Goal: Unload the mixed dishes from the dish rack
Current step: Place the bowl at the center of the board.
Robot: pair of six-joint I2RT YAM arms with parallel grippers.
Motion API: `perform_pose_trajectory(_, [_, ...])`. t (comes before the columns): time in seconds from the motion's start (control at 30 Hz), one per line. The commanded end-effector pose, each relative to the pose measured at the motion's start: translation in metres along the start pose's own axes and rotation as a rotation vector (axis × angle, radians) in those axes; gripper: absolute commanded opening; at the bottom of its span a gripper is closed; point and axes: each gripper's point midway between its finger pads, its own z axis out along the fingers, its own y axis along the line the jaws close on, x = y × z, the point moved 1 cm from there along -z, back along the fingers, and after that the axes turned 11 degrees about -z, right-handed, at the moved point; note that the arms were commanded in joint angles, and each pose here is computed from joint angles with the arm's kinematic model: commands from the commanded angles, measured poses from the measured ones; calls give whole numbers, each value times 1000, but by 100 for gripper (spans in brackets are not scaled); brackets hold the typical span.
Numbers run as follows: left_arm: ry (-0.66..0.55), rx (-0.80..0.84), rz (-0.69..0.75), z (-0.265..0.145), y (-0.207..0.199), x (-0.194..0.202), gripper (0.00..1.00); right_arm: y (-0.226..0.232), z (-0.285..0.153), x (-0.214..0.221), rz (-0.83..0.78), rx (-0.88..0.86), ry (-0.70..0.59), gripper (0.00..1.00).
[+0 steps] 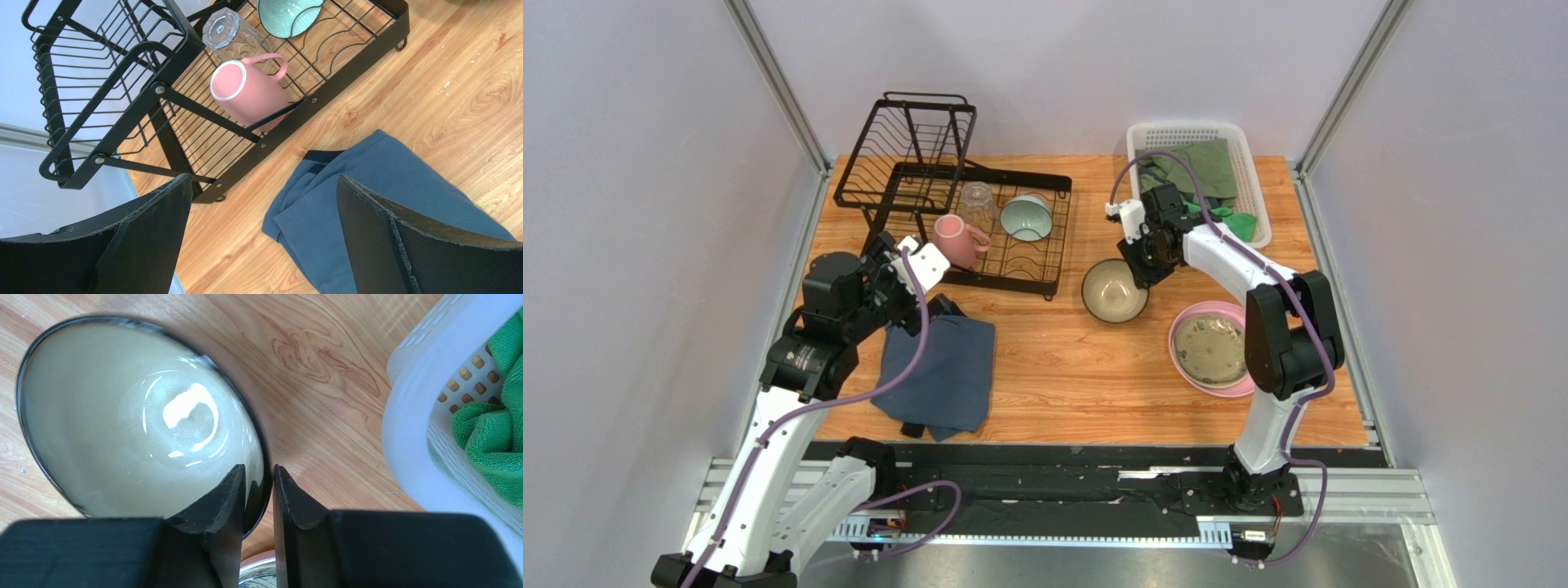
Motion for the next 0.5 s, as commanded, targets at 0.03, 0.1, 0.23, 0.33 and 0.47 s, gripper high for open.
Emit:
perform_pose_trajectory(0.03, [-33,-16,22,-6,4,-8,95,-13,-8,-15,-14,32,-40,29])
perform_pose_trajectory(0.1, [-32,-17,22,-6,4,-8,95,-12,-7,-14,-14,29,-38,29])
perform_pose_trajectory(0.23, [-32,-17,23,-6,4,-7,95,-12,-7,-13,-12,28,-33,29])
perform_pose_trajectory(0.33, [-30,-18,25,-6,3,-6,95,-12,-9,-12,-13,34,-30,31])
perform_pose_trajectory(0.47, [-27,-17,25,-6,3,-4,95,-9,-10,-6,-15,33,-20,39])
